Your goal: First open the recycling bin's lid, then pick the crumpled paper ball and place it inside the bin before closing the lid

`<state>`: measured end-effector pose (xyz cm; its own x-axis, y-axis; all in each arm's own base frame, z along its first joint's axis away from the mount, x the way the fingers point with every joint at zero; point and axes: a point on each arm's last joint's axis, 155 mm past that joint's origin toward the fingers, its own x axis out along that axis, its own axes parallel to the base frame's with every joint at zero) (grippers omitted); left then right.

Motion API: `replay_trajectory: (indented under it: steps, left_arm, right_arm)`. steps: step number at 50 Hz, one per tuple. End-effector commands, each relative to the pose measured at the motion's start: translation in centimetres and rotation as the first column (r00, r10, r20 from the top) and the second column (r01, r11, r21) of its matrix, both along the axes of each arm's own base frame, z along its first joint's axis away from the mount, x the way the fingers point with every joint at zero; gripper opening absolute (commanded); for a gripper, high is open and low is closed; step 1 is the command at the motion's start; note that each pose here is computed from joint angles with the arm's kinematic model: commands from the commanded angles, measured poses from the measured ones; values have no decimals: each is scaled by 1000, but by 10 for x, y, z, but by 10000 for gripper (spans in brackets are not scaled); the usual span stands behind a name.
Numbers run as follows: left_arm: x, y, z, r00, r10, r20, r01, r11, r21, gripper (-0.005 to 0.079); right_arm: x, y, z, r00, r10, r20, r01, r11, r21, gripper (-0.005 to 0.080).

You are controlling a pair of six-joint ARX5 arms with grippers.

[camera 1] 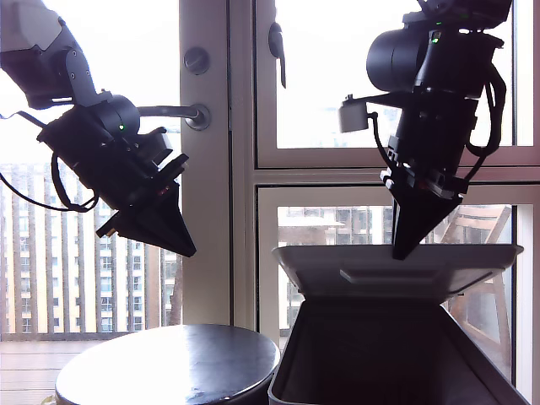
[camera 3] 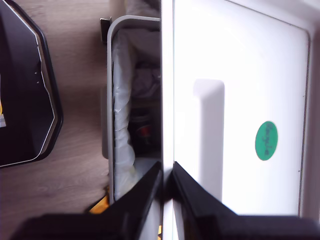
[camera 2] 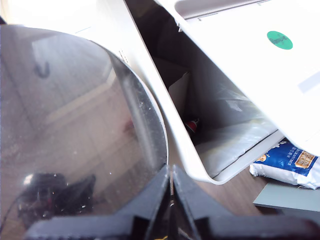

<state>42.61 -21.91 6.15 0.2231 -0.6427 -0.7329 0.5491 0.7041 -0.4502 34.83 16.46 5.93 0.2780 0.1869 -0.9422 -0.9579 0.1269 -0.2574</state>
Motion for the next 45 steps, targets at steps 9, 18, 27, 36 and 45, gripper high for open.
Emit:
replay_trajectory:
  steps: [9,18,27,36,45]
  left_arm:
    - [-3,-1,19,997,-35,64,36,999,-4,-24]
    - [-3,-1,19,997,-37,66,37,999,-3,-24]
    - [-8,-6,22,994,-84,77,85,996,-23,-24]
    - [-31,-8,13,955,-271,123,267,963,44,-24]
    - [-45,-3,9,947,-310,84,306,950,58,-24]
  right_arm:
    - [-10,-10,-45,992,10,-124,-19,997,-72,-12]
    - [-10,-12,-67,987,12,-162,-26,996,-87,-12]
    - [-11,-7,-85,980,18,-198,-32,997,-69,-12]
    - [-13,-4,-96,976,21,-219,-35,998,-61,-12]
    - [-3,1,-95,983,26,-182,-34,999,-38,-6]
